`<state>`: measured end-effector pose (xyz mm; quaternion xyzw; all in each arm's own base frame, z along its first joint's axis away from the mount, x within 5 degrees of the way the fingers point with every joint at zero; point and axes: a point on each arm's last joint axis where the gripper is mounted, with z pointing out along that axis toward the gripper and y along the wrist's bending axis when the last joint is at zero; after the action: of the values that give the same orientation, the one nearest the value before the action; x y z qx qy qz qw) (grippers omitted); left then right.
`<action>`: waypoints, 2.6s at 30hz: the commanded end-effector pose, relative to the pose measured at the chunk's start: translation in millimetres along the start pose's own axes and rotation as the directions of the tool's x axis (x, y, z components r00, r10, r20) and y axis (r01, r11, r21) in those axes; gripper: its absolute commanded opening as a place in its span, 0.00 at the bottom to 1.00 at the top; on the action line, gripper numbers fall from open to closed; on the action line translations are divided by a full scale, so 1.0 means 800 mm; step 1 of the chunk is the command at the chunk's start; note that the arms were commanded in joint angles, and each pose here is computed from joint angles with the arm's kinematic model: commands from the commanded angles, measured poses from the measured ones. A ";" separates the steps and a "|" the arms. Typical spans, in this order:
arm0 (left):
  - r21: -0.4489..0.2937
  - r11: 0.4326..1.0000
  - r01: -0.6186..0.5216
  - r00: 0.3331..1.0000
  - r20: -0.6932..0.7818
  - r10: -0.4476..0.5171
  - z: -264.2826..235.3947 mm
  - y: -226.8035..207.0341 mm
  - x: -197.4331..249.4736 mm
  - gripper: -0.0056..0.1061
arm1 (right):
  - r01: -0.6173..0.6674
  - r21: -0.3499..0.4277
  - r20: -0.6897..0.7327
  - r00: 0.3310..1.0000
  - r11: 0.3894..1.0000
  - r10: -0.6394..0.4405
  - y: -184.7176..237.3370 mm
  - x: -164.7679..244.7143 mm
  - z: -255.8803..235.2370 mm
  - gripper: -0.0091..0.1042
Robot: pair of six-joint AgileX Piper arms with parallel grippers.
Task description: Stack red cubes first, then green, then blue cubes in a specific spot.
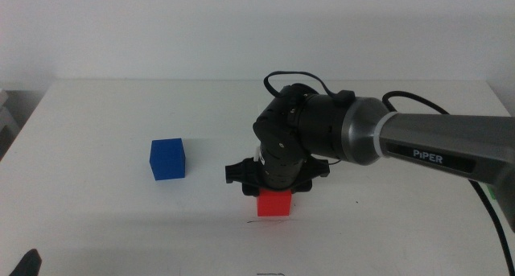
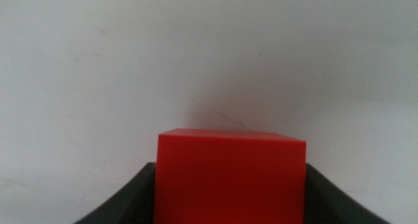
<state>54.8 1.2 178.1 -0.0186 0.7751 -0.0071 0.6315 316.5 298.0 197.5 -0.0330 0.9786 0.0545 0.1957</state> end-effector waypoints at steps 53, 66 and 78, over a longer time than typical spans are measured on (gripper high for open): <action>0.011 1.000 0.024 0.994 0.108 -0.025 -0.003 -0.001 -0.013 0.87 | -0.263 0.141 -0.046 0.961 0.954 0.272 -0.478 -0.021 -0.190 0.81; 0.011 1.000 0.024 0.994 0.108 -0.025 -0.003 -0.001 -0.013 0.87 | -0.261 0.141 -0.040 0.962 0.955 0.269 -0.495 -0.037 -0.130 0.80; 0.011 1.000 0.024 0.994 0.108 -0.025 -0.003 -0.001 -0.013 0.87 | -0.060 0.205 -0.108 0.991 0.977 0.084 -0.467 -0.052 -0.083 0.80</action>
<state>54.8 1.2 178.1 -0.0186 0.7751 -0.0071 0.6315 359.9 -78.1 222.5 0.0347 0.9937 -0.0190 0.1052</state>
